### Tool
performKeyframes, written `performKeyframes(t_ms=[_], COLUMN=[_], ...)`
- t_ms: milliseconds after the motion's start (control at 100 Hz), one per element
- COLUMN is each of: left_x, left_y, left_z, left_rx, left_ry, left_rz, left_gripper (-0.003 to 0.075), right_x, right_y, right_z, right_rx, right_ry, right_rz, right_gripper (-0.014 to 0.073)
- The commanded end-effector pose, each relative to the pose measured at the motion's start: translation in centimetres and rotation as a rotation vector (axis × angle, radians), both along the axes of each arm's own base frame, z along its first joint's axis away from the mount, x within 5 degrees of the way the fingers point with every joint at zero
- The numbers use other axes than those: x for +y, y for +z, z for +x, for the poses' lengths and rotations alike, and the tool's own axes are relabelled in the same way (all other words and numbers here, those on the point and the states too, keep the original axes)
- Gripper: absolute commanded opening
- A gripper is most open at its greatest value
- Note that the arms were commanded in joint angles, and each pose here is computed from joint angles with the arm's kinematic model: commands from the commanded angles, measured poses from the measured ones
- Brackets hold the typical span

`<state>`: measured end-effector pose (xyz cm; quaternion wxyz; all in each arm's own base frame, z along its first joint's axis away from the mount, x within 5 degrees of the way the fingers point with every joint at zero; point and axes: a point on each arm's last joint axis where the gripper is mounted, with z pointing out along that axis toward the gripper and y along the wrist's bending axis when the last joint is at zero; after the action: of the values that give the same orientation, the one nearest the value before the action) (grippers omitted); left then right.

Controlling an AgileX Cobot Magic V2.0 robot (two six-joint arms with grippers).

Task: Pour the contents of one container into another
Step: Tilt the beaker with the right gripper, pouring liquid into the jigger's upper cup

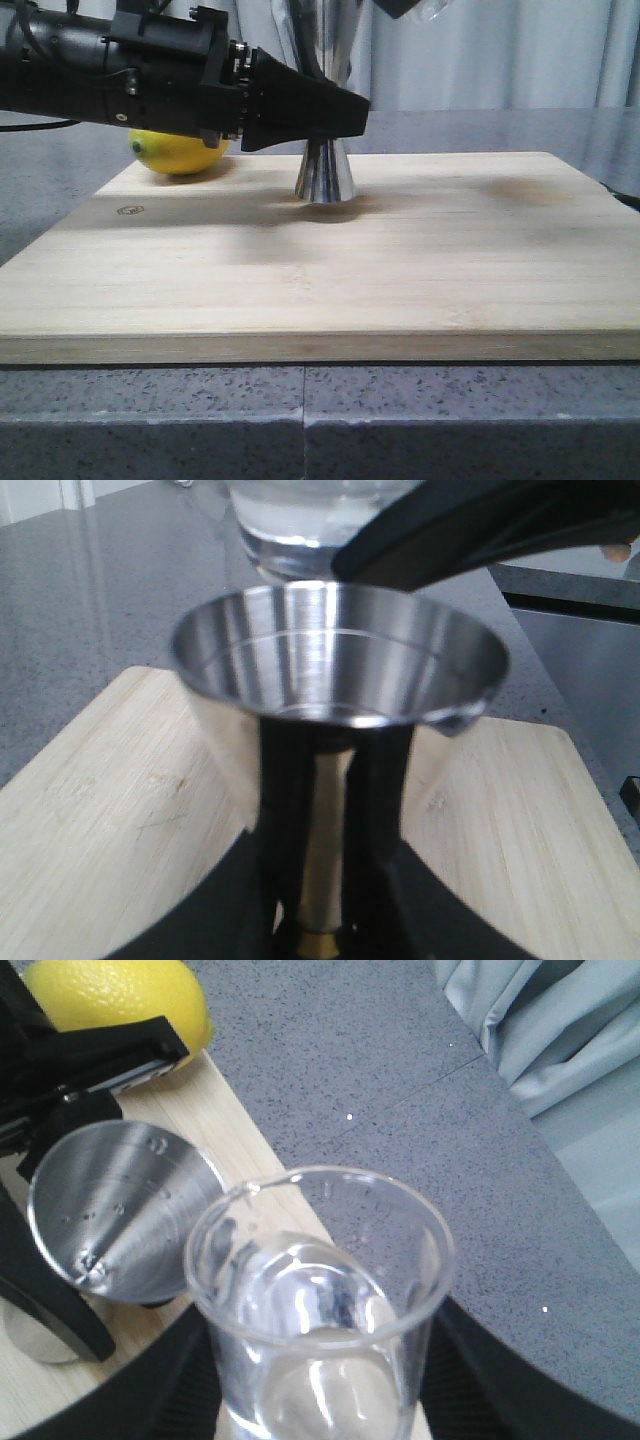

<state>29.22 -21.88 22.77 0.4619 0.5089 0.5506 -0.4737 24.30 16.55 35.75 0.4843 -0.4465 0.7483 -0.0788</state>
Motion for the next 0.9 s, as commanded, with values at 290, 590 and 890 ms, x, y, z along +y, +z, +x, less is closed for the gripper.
performKeyframes(t_ms=[290,590,890], left_x=[-0.70,-0.70,-0.70], left_y=[3.97,3.97,3.94], left_z=[-0.72,-0.72,-0.69], left_rx=[-0.049,-0.049,-0.049], left_ry=[-0.065,-0.065,-0.061], left_rz=[-0.164,-0.164,-0.161], left_gripper=[0.0062,0.0062,0.0062], right_x=[-0.32,-0.30,-0.24], right_y=[2.73,2.86,2.92], right_z=[-0.06,-0.01,0.00], right_rx=[-0.163,-0.198,-0.226], right_ry=[0.039,0.066,0.100], right_rz=[-0.027,-0.072,-0.125], right_gripper=[0.0298,0.0298,0.0298])
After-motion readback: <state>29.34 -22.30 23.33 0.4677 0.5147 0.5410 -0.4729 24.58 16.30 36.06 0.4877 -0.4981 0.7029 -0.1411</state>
